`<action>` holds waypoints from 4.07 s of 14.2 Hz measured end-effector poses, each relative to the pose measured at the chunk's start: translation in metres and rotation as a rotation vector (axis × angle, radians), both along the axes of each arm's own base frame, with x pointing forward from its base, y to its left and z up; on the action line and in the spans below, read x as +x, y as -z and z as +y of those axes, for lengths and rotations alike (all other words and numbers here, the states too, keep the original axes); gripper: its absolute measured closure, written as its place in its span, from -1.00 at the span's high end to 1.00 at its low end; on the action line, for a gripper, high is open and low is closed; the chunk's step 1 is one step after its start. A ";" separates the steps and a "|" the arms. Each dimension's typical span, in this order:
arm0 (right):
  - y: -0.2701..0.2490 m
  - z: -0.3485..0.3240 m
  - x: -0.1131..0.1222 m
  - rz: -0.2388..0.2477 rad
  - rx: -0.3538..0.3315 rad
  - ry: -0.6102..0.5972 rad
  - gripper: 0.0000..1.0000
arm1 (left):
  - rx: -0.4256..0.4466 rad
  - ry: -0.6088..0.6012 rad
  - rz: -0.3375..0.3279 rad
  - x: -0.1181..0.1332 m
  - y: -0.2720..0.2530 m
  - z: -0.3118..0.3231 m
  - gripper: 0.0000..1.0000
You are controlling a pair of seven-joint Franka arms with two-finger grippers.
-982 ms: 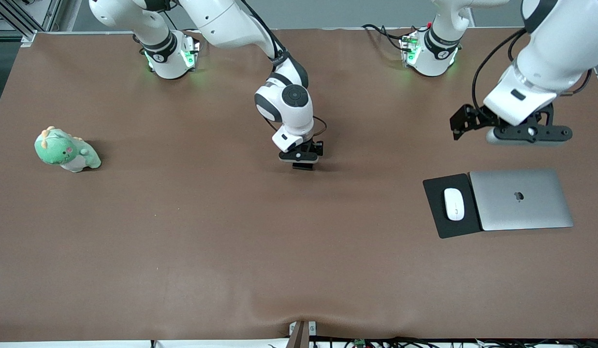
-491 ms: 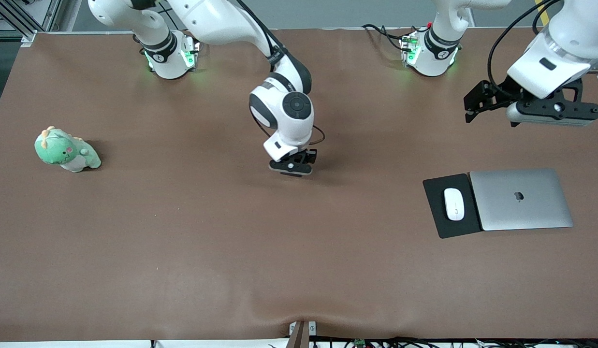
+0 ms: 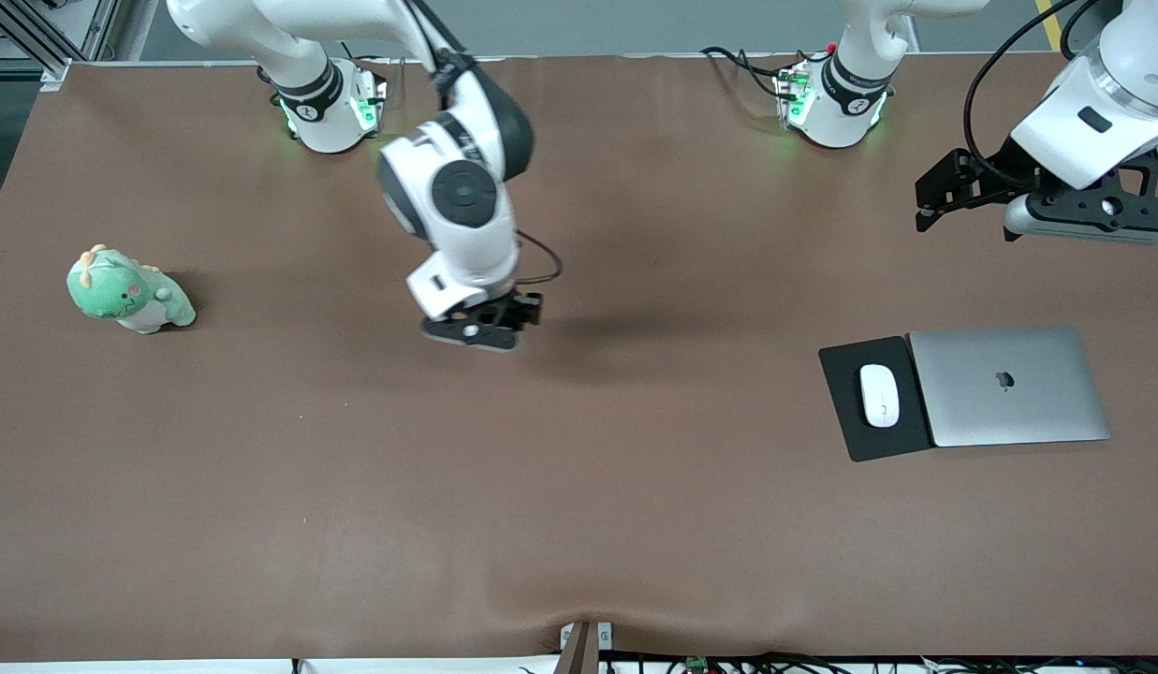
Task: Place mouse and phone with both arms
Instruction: 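Carry the black phone with the right gripper toward the green plush, then lower the phone beside the plush and open the right gripper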
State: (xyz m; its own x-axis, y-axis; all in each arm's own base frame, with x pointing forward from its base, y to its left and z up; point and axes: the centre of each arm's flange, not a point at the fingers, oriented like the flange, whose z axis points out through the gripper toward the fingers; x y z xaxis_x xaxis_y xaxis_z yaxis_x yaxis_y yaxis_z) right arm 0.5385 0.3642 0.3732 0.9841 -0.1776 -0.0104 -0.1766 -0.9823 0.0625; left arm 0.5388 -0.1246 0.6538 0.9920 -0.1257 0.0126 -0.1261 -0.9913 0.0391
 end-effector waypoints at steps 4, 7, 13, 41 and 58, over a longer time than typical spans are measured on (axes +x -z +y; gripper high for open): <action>-0.021 -0.137 0.017 0.068 0.001 -0.058 0.60 | 0.008 0.026 0.037 0.003 0.012 -0.003 1.00; -0.033 -0.256 0.030 0.120 0.023 -0.098 0.60 | 0.028 0.026 0.038 0.004 0.013 -0.001 1.00; -0.013 -0.420 0.032 0.160 0.069 -0.128 0.60 | 0.036 0.042 0.036 -0.006 0.021 -0.009 1.00; 0.189 -0.509 -0.073 0.200 0.111 -0.196 0.60 | 0.031 -0.007 0.012 0.001 0.017 0.015 1.00; 0.113 -0.508 -0.040 0.212 0.132 -0.193 1.00 | 0.027 -0.009 -0.008 0.003 0.012 0.015 1.00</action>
State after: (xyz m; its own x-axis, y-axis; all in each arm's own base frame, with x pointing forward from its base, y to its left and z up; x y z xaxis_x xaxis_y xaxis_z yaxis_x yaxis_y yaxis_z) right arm 0.4984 -0.1441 0.2598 0.9729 0.0284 -0.2295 0.0168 -0.9985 -0.0523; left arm 0.5414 -0.1101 0.6418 0.9929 -0.1175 0.0169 -0.1177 -0.9930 0.0117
